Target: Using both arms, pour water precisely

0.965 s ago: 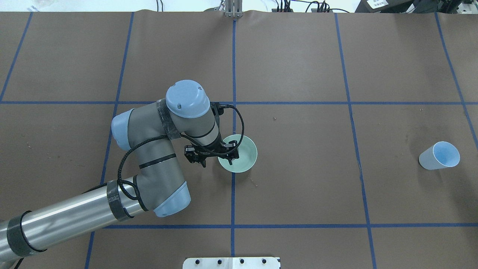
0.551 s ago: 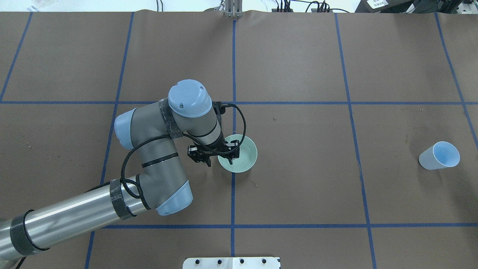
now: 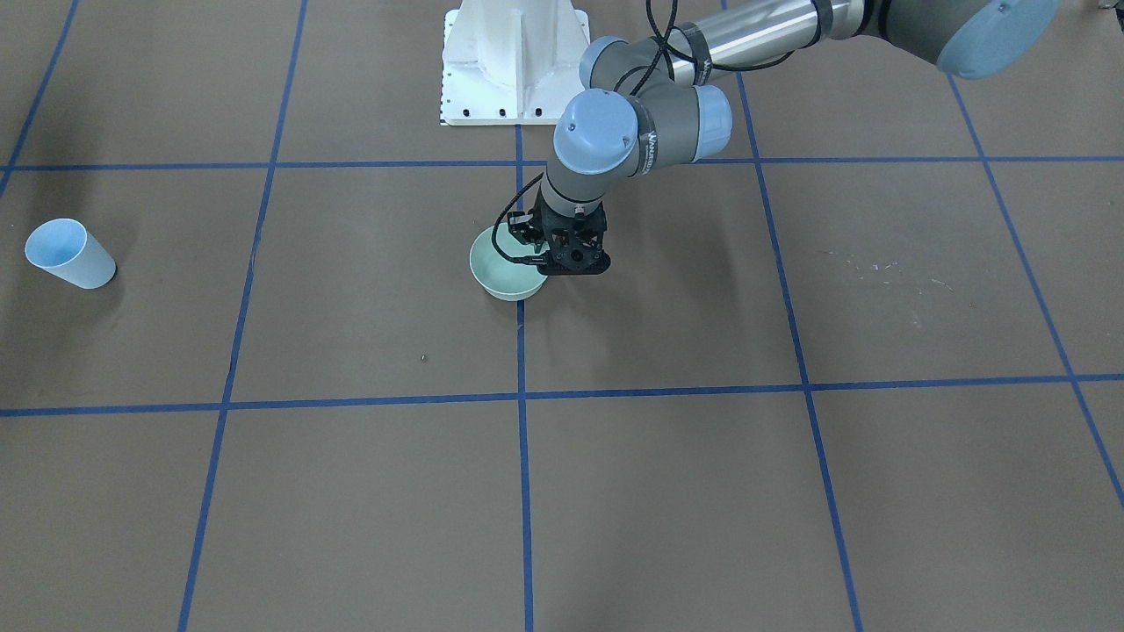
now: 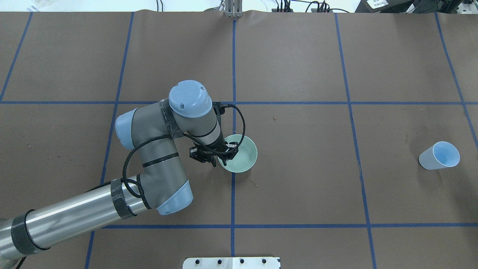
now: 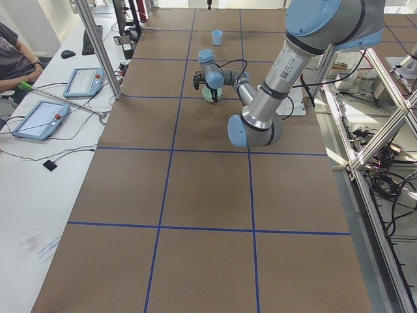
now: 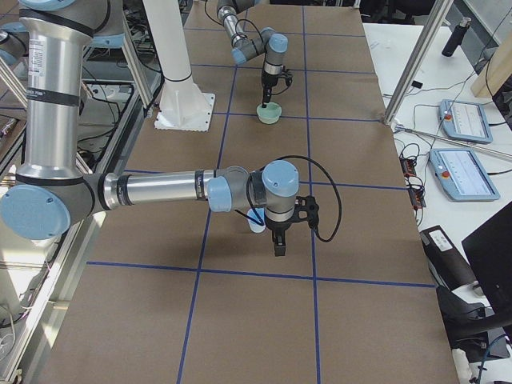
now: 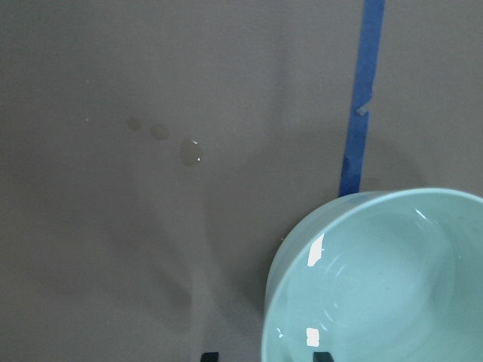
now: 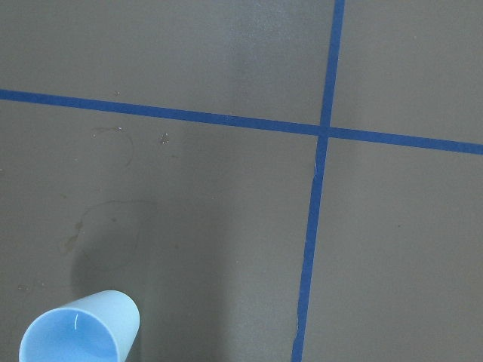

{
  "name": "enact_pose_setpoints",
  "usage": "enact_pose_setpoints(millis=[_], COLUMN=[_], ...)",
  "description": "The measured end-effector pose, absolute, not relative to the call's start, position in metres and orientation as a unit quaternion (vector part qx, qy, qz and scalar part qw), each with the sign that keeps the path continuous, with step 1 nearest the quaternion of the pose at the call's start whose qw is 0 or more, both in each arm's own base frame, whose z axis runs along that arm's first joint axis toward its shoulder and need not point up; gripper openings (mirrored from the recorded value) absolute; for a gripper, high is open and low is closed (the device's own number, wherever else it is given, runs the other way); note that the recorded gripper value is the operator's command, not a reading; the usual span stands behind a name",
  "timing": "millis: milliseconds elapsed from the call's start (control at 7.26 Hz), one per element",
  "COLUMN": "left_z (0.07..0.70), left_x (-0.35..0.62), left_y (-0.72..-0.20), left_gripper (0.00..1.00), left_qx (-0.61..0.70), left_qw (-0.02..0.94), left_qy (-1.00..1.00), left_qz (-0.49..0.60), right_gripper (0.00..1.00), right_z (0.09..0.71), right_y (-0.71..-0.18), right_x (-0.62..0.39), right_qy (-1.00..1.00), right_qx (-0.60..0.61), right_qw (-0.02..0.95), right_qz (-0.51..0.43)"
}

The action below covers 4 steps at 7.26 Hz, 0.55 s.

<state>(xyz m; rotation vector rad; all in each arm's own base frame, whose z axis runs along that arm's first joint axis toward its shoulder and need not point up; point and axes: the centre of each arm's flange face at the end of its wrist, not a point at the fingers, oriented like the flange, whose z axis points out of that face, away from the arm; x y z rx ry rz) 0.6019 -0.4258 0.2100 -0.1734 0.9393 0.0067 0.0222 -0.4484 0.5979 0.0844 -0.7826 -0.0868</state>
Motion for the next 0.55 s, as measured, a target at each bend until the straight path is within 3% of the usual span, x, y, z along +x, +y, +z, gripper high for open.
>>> enact_pose_setpoints(millis=[551], left_z=[0.2], left_x=[0.58], left_y=[-0.445], left_gripper=[0.0], left_qx=[-0.075], left_qw=[0.884], left_qy=[0.461], left_qz=[-0.008], right_gripper=[0.99], right_z=[0.598], right_y=[-0.448], right_x=[0.023], right_qy=[-0.379], right_qx=[0.043], right_qw=[0.923], right_qz=[-0.043])
